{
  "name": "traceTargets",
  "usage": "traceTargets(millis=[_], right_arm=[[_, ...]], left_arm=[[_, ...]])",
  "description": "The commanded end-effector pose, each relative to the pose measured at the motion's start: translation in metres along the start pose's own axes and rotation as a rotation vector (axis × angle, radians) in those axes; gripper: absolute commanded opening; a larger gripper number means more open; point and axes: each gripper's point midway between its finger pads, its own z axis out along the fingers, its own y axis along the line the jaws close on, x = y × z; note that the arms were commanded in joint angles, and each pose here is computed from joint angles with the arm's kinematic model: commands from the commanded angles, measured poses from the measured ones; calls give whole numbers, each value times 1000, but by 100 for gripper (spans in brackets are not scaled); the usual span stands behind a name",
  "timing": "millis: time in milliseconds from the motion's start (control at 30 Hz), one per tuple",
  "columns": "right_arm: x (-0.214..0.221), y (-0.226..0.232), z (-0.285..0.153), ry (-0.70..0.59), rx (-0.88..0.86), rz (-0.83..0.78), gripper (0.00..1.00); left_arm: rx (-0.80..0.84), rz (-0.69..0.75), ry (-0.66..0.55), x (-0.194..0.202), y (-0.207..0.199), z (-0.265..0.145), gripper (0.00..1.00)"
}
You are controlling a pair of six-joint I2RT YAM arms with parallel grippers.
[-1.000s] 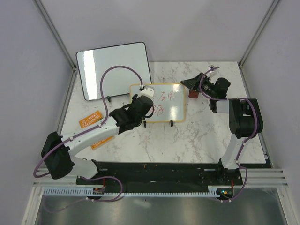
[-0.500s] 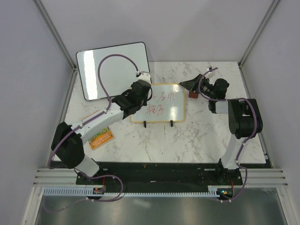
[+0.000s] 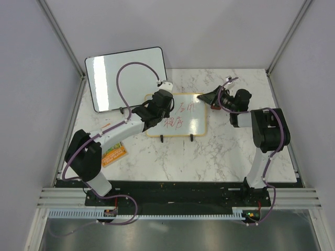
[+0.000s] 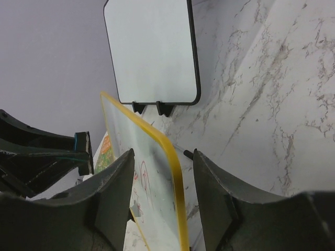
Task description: Erase the whiteboard
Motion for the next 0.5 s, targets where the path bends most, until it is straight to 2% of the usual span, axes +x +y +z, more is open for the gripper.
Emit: traceTargets(millis=[0, 200, 467], right_arm=[[2, 6, 2, 5, -50, -31, 55], [3, 6, 3, 4, -72, -25, 43], [4, 14, 3, 1, -132, -15, 19]], left_arm=[[-19, -46, -133, -36, 1, 1, 2], [-51, -42, -141, -37, 7, 6, 2], [-109, -30, -168, -39, 16, 16, 2]])
